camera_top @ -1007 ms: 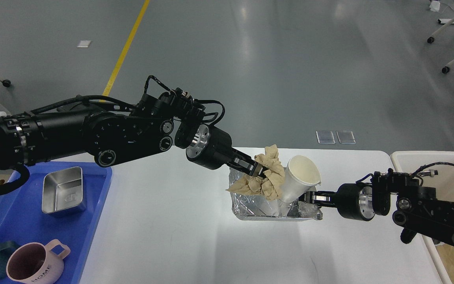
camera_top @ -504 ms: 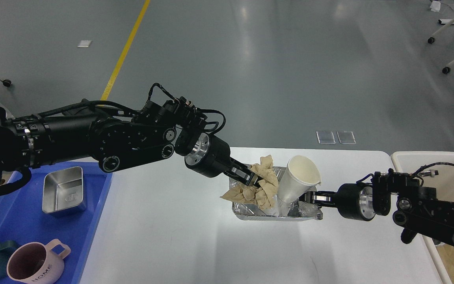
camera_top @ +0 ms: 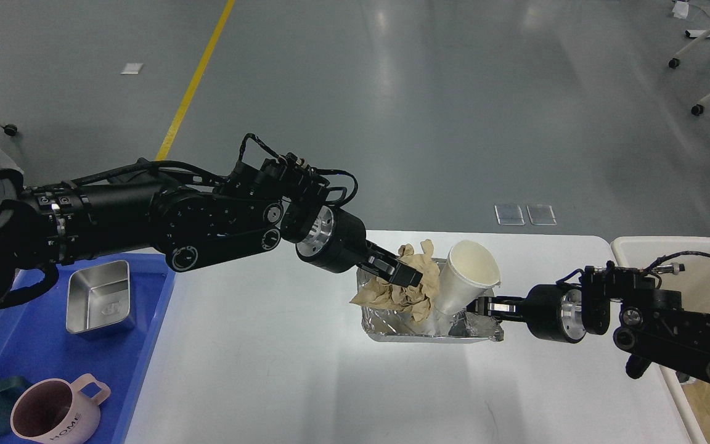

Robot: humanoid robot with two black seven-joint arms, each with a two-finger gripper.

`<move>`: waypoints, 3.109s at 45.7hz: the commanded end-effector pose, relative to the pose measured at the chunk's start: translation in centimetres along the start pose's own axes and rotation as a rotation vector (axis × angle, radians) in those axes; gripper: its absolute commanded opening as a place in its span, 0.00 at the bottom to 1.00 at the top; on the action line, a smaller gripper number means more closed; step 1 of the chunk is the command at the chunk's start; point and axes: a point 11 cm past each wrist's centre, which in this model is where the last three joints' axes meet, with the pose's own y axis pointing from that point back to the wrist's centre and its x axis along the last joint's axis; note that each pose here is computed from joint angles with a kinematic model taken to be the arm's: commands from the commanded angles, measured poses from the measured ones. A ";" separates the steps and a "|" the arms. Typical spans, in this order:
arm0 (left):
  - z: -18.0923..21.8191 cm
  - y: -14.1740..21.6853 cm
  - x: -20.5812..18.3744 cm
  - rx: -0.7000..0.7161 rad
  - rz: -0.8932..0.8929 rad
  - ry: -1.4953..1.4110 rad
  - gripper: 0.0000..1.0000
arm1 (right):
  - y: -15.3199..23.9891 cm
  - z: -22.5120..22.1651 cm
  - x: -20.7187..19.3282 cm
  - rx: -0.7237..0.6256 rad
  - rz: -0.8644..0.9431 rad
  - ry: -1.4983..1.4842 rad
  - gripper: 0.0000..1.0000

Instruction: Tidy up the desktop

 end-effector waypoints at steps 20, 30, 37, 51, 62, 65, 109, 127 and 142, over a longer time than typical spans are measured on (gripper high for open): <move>0.8 2.1 2.8 -0.029 0.080 0.008 0.84 | 0.5 0.5 0.2 -0.015 0.007 -0.002 0.00; -1.2 9.3 9.0 -0.111 0.417 0.237 0.85 | 0.8 1.0 0.5 -0.027 0.025 -0.008 0.00; -6.1 13.9 10.4 -0.083 0.670 0.414 0.87 | 1.7 2.2 1.4 -0.054 0.078 -0.059 0.00; -15.1 17.5 5.4 -0.020 1.135 0.765 0.87 | 4.6 7.8 4.6 -0.190 0.287 -0.297 0.00; -19.0 18.0 1.1 -0.054 1.344 1.024 0.87 | 7.9 14.7 3.8 -0.334 0.483 -0.589 0.00; -20.2 18.6 0.2 -0.067 1.398 1.083 0.87 | 8.9 16.9 2.6 -0.381 0.526 -0.680 0.00; -22.2 20.0 -1.4 -0.332 1.691 1.364 0.95 | 21.5 30.5 -6.9 -0.783 0.852 -1.075 0.00; -22.4 19.5 -1.6 -0.411 1.743 1.469 0.95 | 20.6 32.3 -7.5 -0.842 1.083 -1.165 1.00; -22.6 19.5 -1.6 -0.434 1.751 1.492 0.95 | 18.1 30.8 -3.4 -0.689 1.159 -1.246 1.00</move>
